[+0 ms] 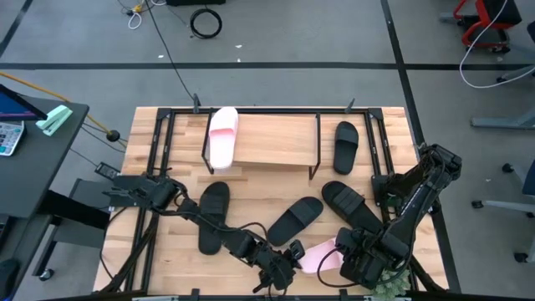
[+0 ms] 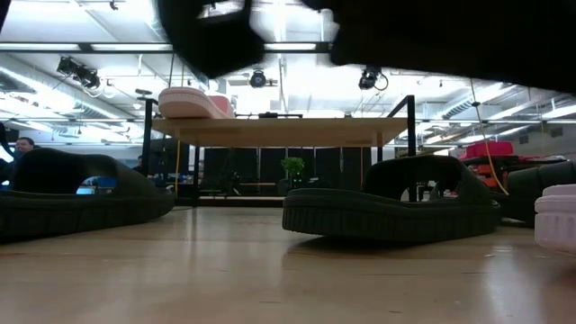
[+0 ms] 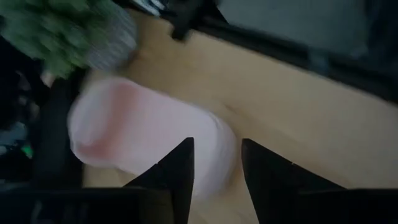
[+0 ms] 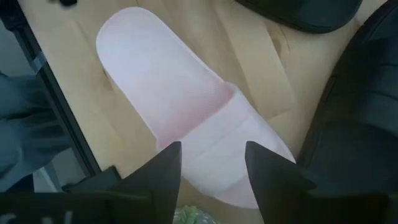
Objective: Pick and place slides into the shelf
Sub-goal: Put the pink slipper on the shelf
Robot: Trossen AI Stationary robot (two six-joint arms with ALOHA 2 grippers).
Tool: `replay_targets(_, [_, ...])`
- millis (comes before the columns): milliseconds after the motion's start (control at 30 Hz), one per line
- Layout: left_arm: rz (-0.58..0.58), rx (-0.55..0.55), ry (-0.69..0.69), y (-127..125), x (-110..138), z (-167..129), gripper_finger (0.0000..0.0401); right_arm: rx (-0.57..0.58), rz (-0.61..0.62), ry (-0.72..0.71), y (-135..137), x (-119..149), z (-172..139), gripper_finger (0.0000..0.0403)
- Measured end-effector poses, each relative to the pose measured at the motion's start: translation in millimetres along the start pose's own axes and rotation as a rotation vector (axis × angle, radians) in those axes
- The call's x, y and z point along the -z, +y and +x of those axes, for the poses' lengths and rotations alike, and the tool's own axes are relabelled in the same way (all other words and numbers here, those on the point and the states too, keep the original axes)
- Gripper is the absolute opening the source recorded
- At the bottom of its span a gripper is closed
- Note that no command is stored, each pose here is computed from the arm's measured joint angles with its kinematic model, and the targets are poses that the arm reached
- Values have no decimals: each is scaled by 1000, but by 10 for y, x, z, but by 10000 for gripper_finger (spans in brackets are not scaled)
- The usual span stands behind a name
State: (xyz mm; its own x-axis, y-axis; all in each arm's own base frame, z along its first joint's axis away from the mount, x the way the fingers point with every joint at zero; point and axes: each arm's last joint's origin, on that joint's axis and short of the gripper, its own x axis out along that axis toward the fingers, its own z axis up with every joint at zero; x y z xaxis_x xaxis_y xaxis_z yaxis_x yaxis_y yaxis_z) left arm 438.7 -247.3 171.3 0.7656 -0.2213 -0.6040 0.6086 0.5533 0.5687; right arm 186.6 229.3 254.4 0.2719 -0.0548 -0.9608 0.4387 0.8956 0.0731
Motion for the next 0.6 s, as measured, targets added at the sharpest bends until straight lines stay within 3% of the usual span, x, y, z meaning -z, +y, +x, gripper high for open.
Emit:
replay_targets(267, [-32, -8, -31, 74, 129, 153, 144, -4, -15, -4, 5, -2, 0, 185])
replay_targets(600, [-8, 8, -34, -12, 188, 267, 144, -5, -19, -11, 7, -4, 1, 185])
